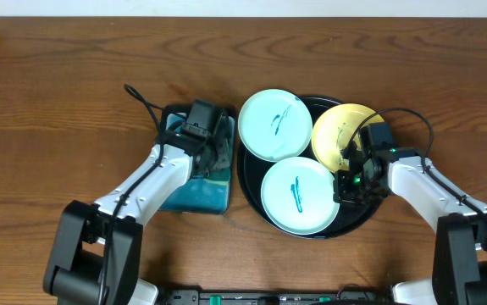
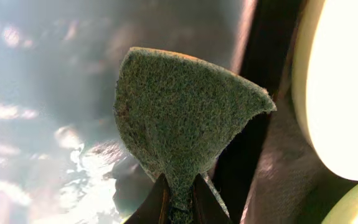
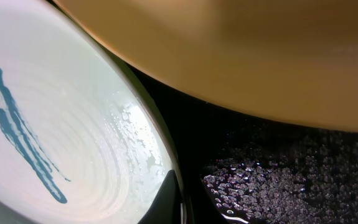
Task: Clean dirty plates on tray and stack at the side
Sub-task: 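Move the sponge over to the front pale blue plate, then scrub the front pale blue plate with the sponge in the left gripper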
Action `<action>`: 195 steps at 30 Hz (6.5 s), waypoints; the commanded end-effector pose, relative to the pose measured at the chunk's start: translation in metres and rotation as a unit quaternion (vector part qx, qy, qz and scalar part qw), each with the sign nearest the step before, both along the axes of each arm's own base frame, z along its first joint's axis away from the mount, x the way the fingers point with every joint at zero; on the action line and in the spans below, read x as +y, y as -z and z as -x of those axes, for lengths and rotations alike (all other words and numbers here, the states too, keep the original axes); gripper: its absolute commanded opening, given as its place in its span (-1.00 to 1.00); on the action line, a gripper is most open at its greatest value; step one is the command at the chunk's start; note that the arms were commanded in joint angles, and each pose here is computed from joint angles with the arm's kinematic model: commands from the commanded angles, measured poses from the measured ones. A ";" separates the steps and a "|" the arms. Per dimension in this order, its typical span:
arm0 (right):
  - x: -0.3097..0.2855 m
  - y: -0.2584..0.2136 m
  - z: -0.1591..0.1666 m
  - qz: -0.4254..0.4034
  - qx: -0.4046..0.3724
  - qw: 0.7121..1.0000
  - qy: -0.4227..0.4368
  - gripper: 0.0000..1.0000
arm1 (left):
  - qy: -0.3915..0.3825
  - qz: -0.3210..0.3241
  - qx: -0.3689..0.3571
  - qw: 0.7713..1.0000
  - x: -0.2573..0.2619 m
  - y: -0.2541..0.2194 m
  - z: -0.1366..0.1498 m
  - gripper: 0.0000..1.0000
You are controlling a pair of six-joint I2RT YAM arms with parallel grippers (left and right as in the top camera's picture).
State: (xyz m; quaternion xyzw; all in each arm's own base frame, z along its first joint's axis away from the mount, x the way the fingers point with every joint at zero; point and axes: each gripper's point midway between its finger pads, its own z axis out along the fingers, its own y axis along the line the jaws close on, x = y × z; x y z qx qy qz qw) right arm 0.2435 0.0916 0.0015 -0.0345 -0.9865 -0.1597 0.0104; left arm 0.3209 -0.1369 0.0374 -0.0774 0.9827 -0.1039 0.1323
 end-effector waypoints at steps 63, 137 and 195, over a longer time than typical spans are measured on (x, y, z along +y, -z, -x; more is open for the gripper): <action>0.001 0.005 0.004 0.008 0.005 1.000 -0.005 -0.97 | 0.217 -0.126 -0.011 0.968 -0.163 0.011 0.047 -0.85; 0.000 0.005 0.008 0.010 0.014 1.000 -0.006 -0.97 | 0.235 -0.029 0.034 0.971 -0.207 0.013 0.088 -0.85; -0.001 0.005 0.010 0.011 0.017 1.000 -0.005 -0.97 | 0.136 -0.128 -0.031 0.982 -0.132 -0.011 0.033 -0.86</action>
